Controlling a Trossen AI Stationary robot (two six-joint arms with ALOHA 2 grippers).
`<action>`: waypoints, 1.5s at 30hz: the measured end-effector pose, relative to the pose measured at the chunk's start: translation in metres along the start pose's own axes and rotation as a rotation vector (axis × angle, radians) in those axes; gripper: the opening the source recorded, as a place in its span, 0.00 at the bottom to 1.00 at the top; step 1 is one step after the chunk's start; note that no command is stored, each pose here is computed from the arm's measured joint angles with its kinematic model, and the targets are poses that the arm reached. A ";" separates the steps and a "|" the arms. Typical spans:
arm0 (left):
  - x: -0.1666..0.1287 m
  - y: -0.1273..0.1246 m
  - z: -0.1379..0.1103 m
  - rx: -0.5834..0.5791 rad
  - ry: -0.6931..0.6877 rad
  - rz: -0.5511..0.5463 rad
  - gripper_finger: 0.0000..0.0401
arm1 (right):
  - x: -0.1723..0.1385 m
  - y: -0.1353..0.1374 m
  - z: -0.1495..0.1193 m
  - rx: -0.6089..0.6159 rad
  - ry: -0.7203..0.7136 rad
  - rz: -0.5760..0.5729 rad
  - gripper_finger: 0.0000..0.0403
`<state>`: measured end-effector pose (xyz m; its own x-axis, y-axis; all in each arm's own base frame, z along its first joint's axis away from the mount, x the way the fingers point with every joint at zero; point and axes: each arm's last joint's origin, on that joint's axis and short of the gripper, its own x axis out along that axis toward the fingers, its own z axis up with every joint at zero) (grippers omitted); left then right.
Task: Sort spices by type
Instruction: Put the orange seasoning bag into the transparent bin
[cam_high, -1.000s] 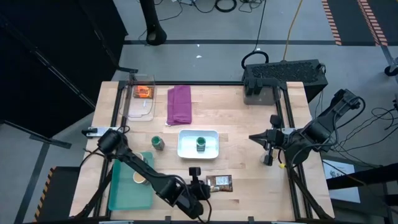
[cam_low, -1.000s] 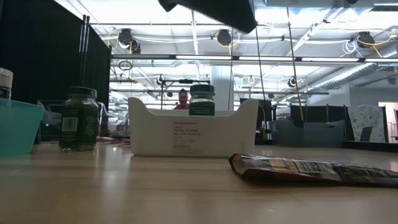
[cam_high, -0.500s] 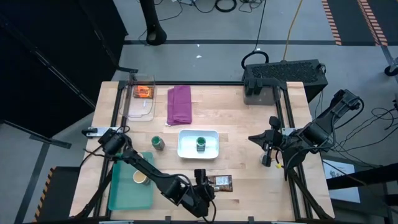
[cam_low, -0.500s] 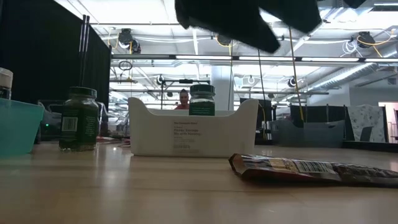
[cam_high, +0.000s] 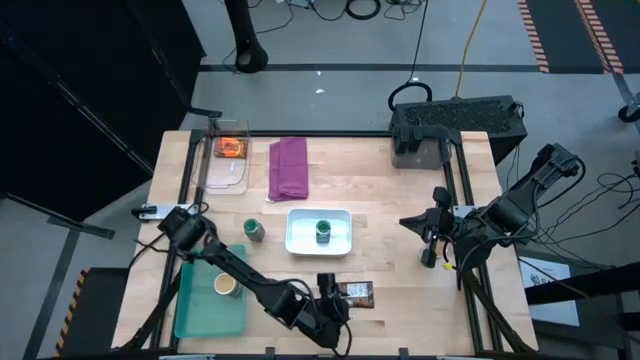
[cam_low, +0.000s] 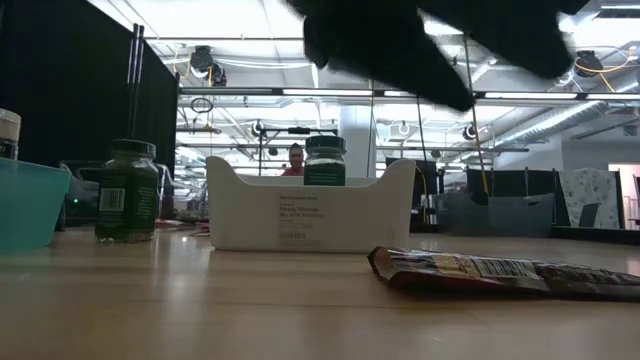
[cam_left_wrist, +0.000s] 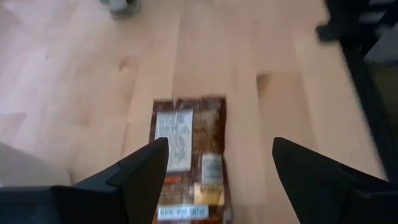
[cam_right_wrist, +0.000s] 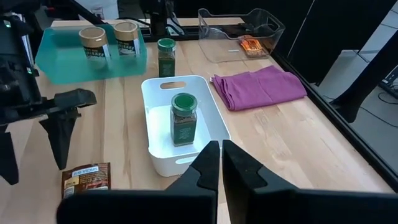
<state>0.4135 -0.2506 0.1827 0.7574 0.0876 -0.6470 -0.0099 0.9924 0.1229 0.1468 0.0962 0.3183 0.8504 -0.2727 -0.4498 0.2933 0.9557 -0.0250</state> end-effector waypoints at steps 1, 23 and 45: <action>0.002 -0.001 -0.003 0.006 0.012 0.001 0.73 | 0.000 0.000 0.000 -0.003 0.000 -0.002 0.00; 0.016 -0.015 -0.022 0.013 0.015 0.065 0.73 | 0.001 -0.001 -0.001 -0.017 0.008 -0.011 0.00; 0.048 -0.010 -0.048 0.044 0.099 0.119 0.73 | 0.001 -0.002 -0.001 0.009 0.007 -0.015 0.00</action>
<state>0.4188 -0.2522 0.1143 0.6843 0.2143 -0.6970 -0.0649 0.9699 0.2346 0.1468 0.0946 0.3172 0.8428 -0.2858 -0.4561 0.3097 0.9505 -0.0234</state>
